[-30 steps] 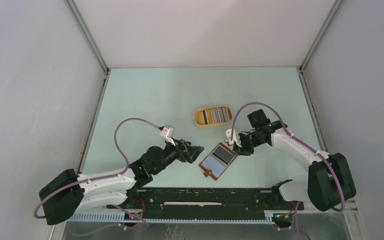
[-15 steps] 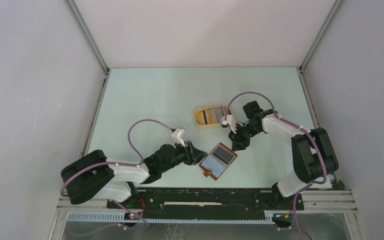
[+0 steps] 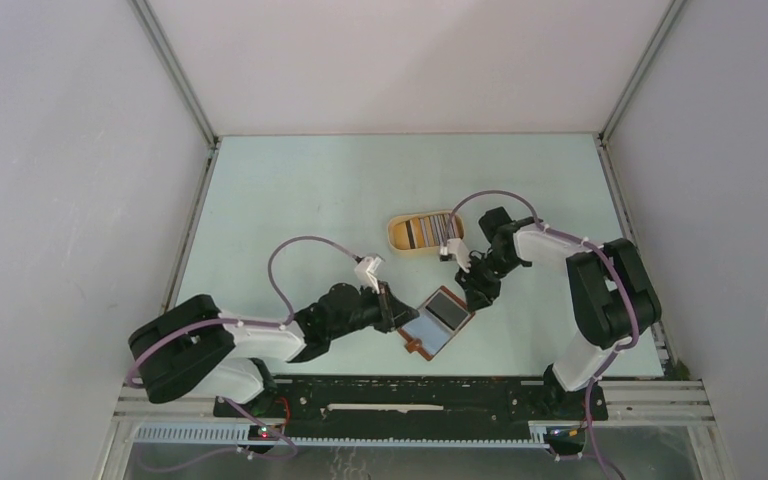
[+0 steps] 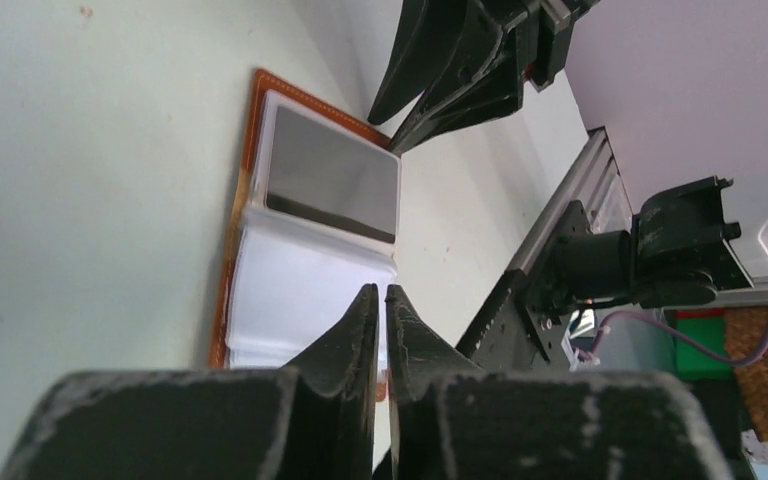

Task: Put the credit cards into the card holder
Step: Pick up the credit card from the storage box.

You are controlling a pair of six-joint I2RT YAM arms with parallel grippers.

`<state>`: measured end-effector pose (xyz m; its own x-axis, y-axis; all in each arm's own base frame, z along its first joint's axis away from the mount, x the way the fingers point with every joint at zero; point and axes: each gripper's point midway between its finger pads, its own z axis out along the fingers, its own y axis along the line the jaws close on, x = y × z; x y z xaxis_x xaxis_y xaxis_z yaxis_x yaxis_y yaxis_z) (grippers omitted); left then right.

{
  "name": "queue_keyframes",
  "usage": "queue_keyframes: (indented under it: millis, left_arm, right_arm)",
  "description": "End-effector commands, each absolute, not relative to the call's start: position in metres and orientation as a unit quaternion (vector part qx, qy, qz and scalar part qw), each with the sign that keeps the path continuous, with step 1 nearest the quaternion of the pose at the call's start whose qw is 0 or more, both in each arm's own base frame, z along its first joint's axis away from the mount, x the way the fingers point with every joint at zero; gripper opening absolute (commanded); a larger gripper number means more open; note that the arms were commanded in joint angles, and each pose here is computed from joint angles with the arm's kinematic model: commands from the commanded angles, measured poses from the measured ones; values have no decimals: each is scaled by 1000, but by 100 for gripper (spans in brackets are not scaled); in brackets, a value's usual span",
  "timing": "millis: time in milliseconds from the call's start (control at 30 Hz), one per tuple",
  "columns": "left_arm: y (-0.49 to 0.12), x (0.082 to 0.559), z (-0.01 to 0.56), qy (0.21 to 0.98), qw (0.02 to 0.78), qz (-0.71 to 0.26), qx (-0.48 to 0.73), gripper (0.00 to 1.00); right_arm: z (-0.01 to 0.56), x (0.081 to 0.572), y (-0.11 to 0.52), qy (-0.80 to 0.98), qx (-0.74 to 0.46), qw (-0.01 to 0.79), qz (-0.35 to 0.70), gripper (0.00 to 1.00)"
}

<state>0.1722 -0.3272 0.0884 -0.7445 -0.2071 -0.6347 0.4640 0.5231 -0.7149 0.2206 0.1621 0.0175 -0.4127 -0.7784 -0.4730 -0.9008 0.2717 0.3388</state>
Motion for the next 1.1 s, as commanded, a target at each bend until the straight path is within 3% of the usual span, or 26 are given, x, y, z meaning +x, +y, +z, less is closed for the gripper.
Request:
queue_keyframes:
  millis: [0, 433, 633, 833, 933, 1067]
  left_arm:
    - [-316, 153, 84, 809, 327, -482, 76, 10]
    - [-270, 152, 64, 847, 348, -401, 11, 19]
    - [-277, 163, 108, 799, 413, -435, 41, 26]
    - [-288, 174, 154, 740, 475, -472, 64, 40]
    - [-296, 178, 160, 730, 479, -482, 72, 48]
    - [-309, 185, 157, 730, 463, -498, 70, 49]
  right_arm:
    - [24, 212, 172, 773, -555, 90, 295, 35]
    - [30, 187, 199, 744, -587, 61, 313, 36]
    - [53, 201, 196, 748, -572, 109, 319, 37]
    - [91, 211, 197, 728, -527, 177, 402, 38]
    - [97, 213, 197, 726, -500, 186, 435, 38]
    - [102, 215, 193, 729, -456, 184, 476, 38]
